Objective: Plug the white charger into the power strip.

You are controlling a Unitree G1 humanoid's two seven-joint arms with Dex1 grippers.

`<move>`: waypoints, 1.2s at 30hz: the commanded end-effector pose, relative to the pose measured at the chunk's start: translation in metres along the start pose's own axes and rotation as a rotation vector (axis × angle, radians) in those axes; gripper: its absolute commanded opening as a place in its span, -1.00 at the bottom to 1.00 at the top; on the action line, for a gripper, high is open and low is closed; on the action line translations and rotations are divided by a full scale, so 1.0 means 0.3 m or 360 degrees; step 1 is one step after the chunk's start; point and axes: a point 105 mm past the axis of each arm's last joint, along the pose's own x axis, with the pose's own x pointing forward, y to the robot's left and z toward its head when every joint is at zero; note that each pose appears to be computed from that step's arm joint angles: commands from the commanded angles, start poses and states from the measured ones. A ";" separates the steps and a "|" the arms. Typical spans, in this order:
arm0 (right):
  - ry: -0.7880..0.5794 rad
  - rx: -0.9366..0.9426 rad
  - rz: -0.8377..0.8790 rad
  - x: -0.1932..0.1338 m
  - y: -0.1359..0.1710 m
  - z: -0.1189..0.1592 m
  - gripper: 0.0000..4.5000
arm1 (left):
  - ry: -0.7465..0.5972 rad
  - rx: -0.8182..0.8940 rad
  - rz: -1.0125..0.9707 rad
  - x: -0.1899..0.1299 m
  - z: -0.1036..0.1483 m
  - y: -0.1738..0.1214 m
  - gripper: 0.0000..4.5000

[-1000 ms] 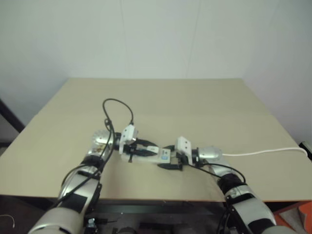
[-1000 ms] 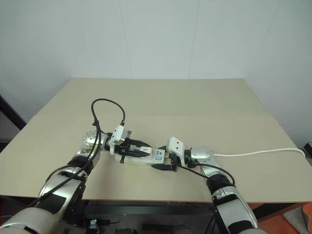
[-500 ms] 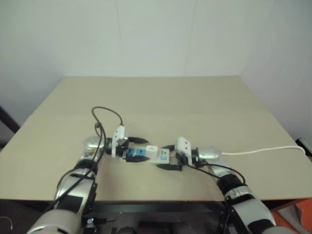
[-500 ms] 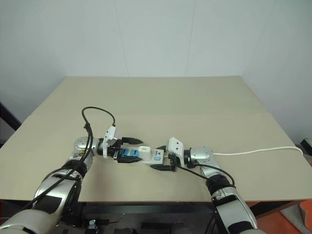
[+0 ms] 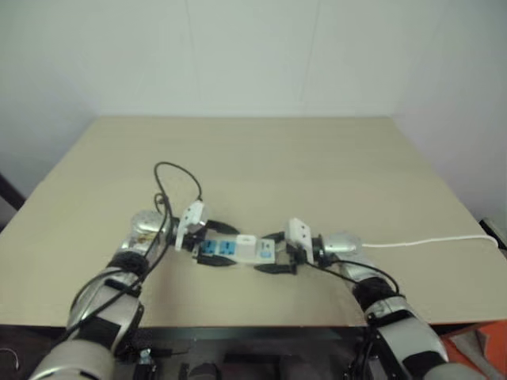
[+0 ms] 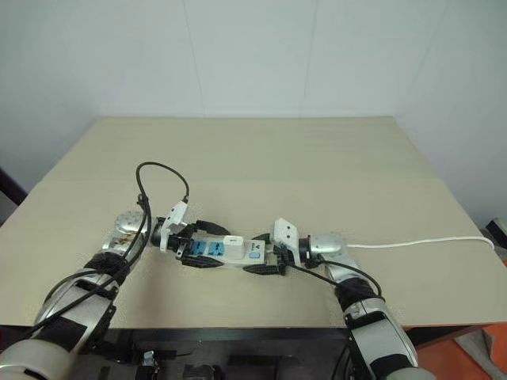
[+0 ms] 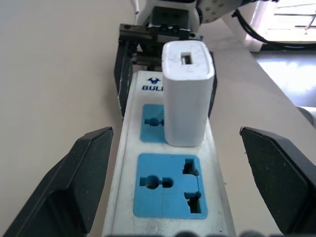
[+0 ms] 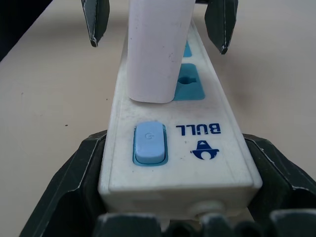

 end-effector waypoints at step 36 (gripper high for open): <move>0.0066 -0.0029 0.0000 0.000 0.007 -0.025 0.52 | -0.0158 -0.0044 -0.0053 0.073 0.032 0.007 -0.55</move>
